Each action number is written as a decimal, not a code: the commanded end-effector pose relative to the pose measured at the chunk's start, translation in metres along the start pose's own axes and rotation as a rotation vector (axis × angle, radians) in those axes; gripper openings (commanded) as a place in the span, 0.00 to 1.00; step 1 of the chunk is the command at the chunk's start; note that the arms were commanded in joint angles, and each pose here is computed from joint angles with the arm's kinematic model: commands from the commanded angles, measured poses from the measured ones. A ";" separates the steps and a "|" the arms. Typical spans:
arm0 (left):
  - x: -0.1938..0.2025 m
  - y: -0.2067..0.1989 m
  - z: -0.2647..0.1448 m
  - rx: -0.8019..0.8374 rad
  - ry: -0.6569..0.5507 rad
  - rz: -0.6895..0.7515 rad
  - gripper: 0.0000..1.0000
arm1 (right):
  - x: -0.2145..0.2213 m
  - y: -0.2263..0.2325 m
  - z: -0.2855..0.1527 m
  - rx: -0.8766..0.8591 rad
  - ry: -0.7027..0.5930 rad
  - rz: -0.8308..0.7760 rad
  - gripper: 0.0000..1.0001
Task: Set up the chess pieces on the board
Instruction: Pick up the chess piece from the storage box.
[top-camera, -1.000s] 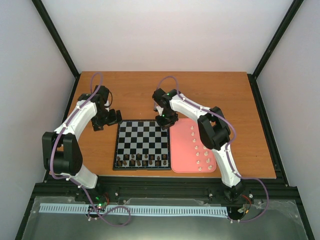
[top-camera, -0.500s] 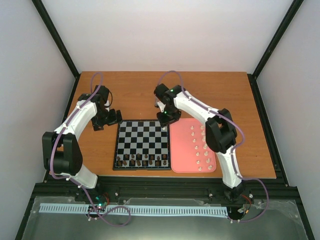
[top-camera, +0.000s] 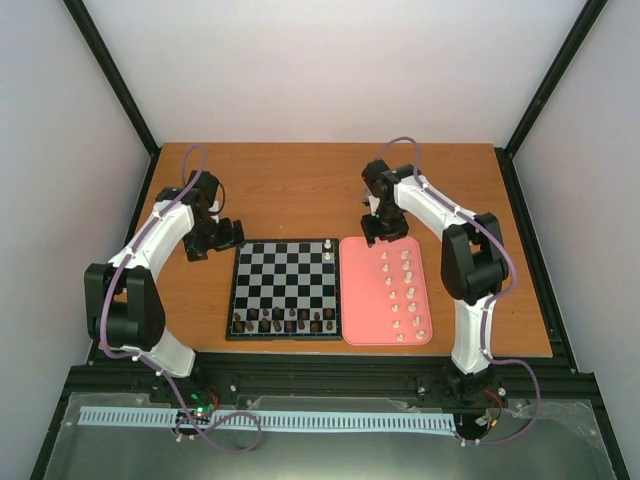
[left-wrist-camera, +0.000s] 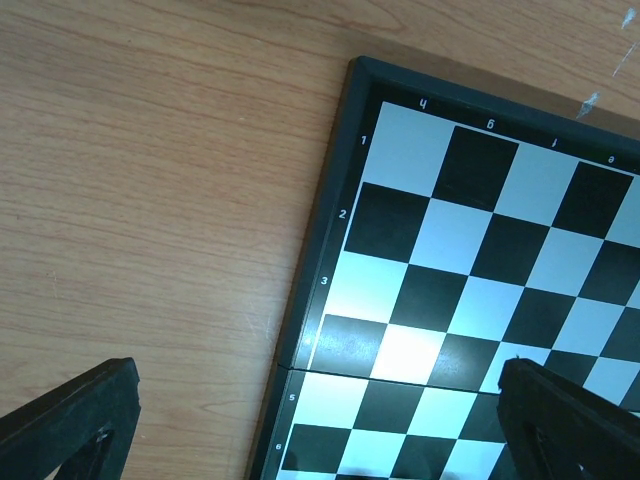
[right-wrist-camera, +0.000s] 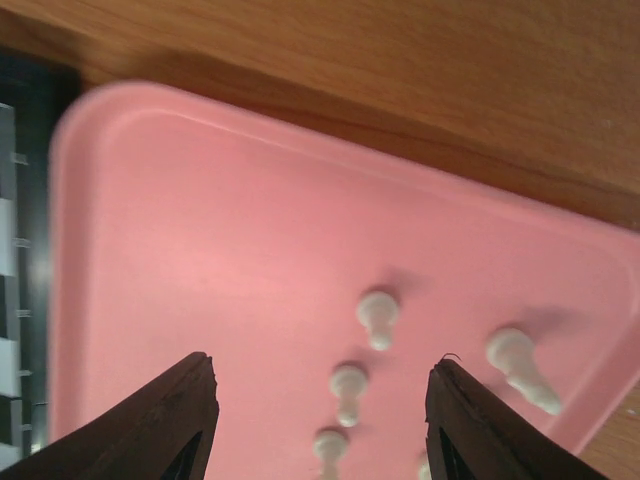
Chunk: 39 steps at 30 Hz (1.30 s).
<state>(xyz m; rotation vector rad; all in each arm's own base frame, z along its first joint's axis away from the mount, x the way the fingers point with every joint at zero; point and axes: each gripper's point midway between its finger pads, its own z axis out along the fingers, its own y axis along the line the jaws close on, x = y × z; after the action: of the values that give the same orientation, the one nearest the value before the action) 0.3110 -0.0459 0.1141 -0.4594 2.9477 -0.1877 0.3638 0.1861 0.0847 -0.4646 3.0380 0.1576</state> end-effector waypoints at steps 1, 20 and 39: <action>-0.007 -0.002 -0.005 0.014 -0.019 0.016 1.00 | 0.011 -0.024 0.018 0.082 0.036 0.025 0.57; -0.004 -0.002 0.005 0.015 0.003 -0.002 1.00 | 0.028 -0.077 0.008 0.119 -0.027 0.131 0.56; -0.006 -0.003 0.007 0.011 0.014 0.009 1.00 | 0.042 -0.101 0.037 0.187 0.055 0.175 0.47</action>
<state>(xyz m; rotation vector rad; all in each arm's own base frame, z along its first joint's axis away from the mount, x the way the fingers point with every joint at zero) 0.3129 -0.0488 0.1048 -0.4619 2.9735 -0.2028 0.3534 0.0889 0.0443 -0.2186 3.0943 -0.1064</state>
